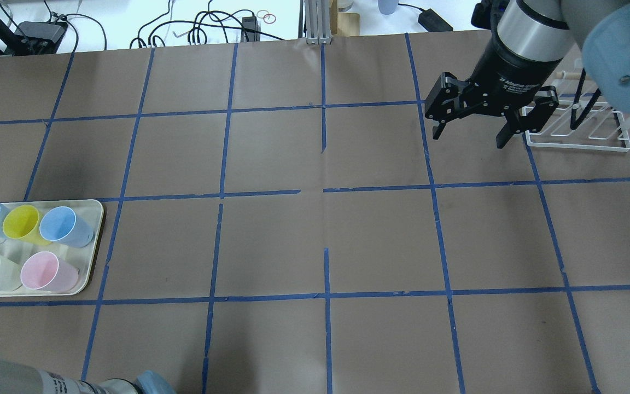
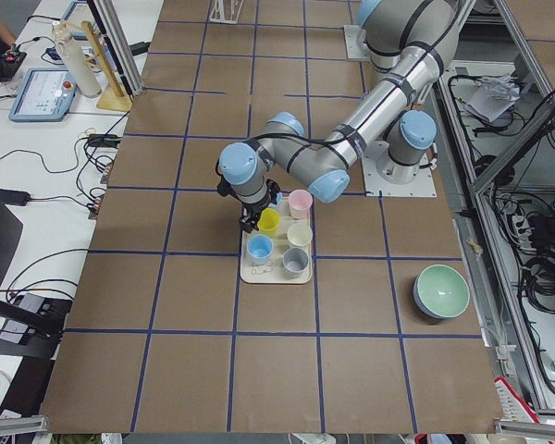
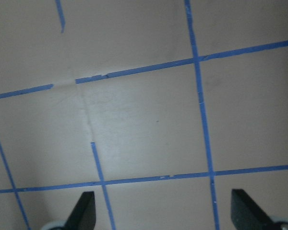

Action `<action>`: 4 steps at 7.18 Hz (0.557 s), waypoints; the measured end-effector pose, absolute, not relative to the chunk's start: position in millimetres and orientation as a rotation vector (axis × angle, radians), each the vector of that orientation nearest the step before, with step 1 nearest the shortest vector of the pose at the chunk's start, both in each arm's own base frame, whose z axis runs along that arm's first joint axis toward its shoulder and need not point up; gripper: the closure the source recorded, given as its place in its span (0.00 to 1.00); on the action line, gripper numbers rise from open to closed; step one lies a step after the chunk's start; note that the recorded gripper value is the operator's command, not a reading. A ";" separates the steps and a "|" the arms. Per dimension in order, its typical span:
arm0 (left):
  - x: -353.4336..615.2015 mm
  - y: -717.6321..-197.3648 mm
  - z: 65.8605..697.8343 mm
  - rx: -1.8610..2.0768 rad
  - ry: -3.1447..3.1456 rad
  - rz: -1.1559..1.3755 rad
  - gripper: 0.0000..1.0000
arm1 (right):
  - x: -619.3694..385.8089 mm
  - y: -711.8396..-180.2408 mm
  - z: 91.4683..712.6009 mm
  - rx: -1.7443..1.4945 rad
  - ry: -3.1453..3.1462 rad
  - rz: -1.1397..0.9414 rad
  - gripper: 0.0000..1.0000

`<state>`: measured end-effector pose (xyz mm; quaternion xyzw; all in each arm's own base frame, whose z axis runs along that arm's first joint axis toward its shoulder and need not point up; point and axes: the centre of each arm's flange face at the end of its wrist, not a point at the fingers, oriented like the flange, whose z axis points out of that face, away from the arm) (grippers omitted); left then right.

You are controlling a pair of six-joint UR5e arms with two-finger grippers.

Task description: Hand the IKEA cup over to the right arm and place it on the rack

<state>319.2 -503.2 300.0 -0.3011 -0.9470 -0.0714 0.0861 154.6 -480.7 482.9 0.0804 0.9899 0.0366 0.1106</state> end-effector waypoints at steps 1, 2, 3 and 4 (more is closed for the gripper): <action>321.7 -502.8 285.5 -0.930 -2.815 -0.228 0.00 | 164.1 -481.5 488.9 0.234 2.790 0.108 0.00; 319.2 -502.6 273.9 -0.946 -2.817 -0.231 0.00 | 175.4 -482.9 496.6 0.230 2.647 0.108 0.00; 316.2 -504.0 269.0 -0.958 -2.836 -0.218 0.00 | 186.8 -484.3 505.0 0.224 2.495 0.113 0.00; 315.9 -506.2 268.1 -0.966 -2.861 -0.196 0.00 | 196.7 -485.6 513.8 0.218 2.349 0.119 0.00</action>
